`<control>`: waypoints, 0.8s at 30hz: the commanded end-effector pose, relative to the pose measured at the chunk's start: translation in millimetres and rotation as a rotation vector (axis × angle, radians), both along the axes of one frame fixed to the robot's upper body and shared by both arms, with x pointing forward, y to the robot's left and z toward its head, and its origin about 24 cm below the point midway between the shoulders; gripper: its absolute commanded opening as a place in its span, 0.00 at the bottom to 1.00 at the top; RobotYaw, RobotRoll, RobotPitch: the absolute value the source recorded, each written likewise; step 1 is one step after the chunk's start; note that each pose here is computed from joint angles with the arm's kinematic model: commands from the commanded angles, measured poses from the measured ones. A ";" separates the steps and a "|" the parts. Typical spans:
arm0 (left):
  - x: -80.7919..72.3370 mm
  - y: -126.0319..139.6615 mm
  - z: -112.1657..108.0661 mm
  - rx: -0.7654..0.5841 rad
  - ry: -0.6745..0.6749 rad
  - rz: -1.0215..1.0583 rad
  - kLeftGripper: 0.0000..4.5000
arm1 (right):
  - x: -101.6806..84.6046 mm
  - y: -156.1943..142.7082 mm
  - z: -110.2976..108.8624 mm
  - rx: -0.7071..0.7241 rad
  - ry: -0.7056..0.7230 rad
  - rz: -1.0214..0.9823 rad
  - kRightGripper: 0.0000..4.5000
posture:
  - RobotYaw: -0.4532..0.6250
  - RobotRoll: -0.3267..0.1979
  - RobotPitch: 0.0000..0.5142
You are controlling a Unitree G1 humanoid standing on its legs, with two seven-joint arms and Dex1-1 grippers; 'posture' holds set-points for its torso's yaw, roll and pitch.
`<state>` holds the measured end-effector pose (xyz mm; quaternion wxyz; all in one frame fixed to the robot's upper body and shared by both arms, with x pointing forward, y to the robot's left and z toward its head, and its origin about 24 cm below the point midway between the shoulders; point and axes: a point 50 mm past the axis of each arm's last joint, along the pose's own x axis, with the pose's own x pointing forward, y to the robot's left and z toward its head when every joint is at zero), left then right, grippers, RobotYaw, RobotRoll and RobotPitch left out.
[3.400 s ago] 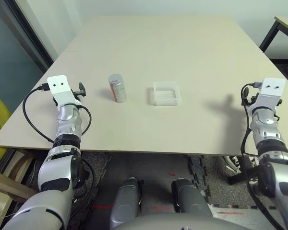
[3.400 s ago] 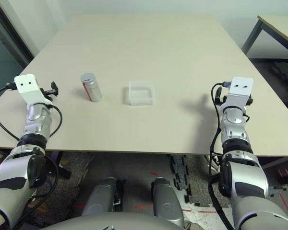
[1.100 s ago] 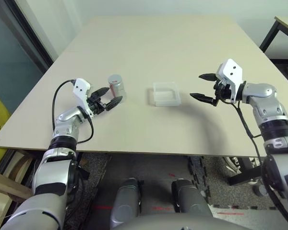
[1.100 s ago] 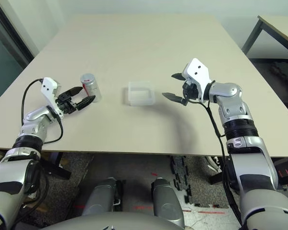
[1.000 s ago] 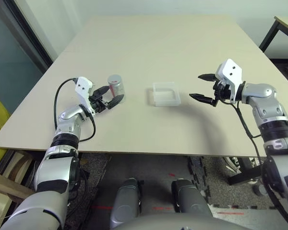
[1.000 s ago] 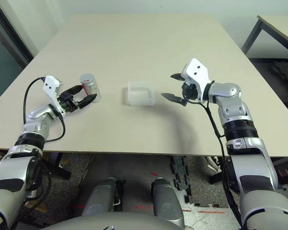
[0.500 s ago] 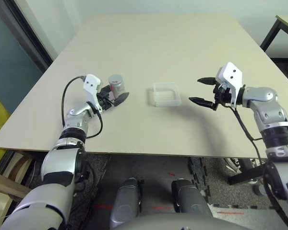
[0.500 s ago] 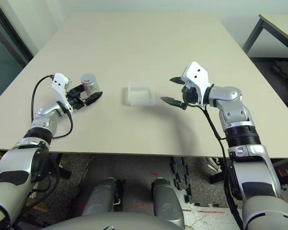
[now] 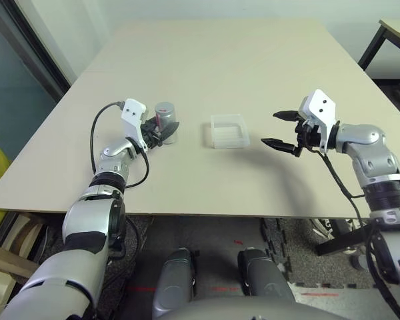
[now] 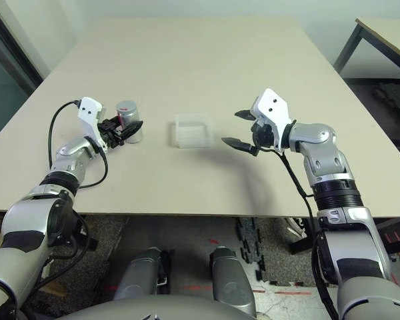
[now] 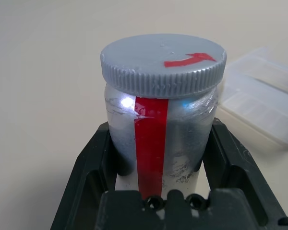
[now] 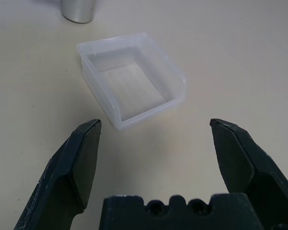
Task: Pour the medicine from the bottle into the box.
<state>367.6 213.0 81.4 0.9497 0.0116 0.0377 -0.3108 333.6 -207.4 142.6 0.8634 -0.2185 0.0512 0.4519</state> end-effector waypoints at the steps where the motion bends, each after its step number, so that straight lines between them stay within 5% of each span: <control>1: -0.7 -7.4 4.5 -0.050 0.024 -0.129 0.60 | 2.0 7.7 12.2 0.063 0.015 0.031 1.00 | 0.27 0.62 0.12; 12: -3.2 -45.6 35.6 -0.062 -0.005 -0.606 0.60 | -7.1 56.1 66.5 0.172 0.106 0.315 1.00 | 0.29 0.62 0.09; 24: -7.4 -80.0 52.7 -0.004 -0.097 -0.806 0.60 | -1.5 96.1 71.2 0.141 0.087 0.402 1.00 | 0.30 0.62 0.09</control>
